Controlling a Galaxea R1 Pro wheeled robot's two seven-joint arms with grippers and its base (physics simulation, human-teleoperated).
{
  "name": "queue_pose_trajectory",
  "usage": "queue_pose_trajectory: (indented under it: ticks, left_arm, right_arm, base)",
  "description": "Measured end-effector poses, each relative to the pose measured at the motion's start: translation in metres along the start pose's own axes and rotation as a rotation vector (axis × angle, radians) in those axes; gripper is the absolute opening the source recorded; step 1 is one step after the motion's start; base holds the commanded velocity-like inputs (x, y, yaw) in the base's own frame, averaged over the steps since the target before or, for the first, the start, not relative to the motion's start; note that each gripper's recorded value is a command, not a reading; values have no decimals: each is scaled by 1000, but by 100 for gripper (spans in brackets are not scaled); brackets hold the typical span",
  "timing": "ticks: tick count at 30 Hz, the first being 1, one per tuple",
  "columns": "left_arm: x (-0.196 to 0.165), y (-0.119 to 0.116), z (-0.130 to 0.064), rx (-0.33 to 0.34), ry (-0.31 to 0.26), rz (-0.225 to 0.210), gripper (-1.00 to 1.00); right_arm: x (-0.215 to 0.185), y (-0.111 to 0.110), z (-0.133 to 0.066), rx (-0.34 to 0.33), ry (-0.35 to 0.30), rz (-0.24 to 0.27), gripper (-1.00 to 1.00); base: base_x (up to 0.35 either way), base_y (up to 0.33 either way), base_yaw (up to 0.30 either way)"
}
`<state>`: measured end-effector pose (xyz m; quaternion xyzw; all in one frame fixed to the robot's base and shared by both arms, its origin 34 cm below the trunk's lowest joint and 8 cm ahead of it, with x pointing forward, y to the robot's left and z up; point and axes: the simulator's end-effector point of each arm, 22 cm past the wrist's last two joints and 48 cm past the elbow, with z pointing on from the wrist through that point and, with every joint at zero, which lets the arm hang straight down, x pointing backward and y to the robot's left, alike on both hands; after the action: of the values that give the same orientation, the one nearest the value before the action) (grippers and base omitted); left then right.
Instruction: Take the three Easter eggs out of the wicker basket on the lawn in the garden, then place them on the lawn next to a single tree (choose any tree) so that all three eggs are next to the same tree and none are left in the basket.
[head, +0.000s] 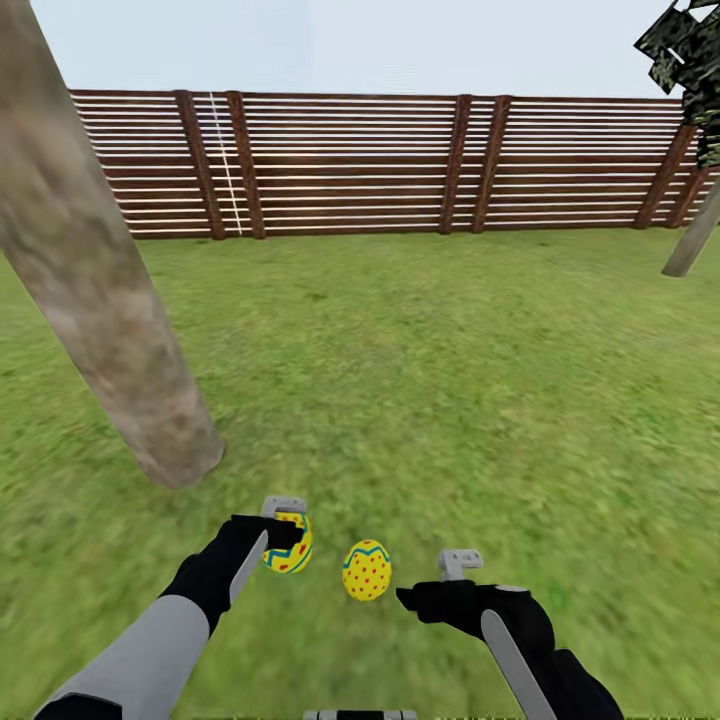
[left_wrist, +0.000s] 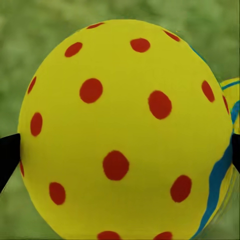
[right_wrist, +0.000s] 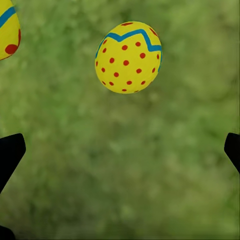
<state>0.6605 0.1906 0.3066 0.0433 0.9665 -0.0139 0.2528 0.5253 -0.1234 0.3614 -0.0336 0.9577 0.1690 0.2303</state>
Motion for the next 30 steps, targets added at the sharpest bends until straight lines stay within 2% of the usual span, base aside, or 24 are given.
queue_pose_trajectory:
  ticks: [5, 30]
  left_arm:
    - [9, 5, 9, -20, 18, -3, -100]
    - [49, 3, 50, -16, 73, -8, -100]
  right_arm:
    - [7, -3, 7, 0, 19, 7, 100]
    - [44, -14, 38, 2, 115, 42, 100]
  base:
    - [0, 0, 0]
    - [0, 0, 0]
